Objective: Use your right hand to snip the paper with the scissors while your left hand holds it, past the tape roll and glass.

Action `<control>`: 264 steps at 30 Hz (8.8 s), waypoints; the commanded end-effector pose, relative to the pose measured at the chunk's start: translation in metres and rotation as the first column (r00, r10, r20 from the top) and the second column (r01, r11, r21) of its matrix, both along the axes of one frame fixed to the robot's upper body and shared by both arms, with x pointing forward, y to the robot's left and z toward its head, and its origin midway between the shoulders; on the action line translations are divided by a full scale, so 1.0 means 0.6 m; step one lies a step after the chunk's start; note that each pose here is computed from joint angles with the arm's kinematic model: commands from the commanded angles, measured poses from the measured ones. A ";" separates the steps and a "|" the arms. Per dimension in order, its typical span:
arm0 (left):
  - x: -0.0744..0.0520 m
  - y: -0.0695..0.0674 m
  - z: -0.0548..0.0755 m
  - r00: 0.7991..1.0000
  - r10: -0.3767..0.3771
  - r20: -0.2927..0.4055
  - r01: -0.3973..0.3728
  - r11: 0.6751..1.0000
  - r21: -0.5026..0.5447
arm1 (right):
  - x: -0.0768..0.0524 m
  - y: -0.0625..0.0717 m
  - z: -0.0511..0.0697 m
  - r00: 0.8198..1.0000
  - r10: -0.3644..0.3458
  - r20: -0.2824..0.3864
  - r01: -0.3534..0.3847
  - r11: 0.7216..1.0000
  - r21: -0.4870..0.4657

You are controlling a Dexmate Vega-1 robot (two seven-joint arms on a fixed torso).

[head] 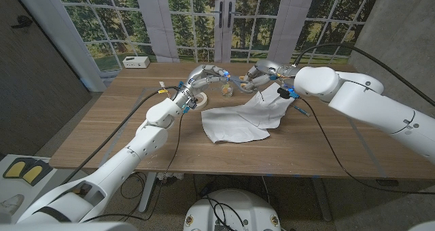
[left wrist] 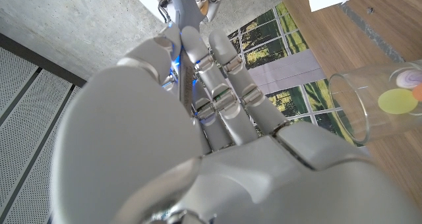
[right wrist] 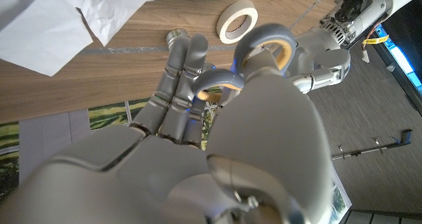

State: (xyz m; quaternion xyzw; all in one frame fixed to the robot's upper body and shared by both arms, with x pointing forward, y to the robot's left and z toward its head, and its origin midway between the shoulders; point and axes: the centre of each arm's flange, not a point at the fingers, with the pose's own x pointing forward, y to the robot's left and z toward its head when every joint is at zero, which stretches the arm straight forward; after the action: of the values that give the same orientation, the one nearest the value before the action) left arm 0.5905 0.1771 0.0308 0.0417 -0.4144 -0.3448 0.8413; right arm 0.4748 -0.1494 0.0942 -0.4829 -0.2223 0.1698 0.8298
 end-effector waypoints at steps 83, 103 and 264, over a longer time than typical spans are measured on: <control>-0.006 0.042 -0.032 1.000 -0.008 -0.018 0.006 0.995 -0.101 | 0.055 -0.081 -0.040 0.826 0.456 -0.330 -0.221 0.802 0.555; -0.003 0.034 -0.024 1.000 -0.013 -0.016 0.011 0.995 -0.094 | 0.069 -0.081 -0.082 0.656 0.693 -0.298 -0.213 0.549 0.808; -0.005 0.032 -0.051 0.997 -0.006 -0.083 0.000 0.997 -0.075 | 0.087 -0.025 -0.142 0.409 0.906 0.110 -0.282 0.012 0.959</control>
State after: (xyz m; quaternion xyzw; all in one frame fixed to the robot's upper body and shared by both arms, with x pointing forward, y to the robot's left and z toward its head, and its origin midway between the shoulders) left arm 0.5879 0.1944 0.0038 -0.0045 -0.3952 -0.3334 0.8559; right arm 0.5262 -0.1652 0.0108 0.2880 -0.2098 0.5118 0.7817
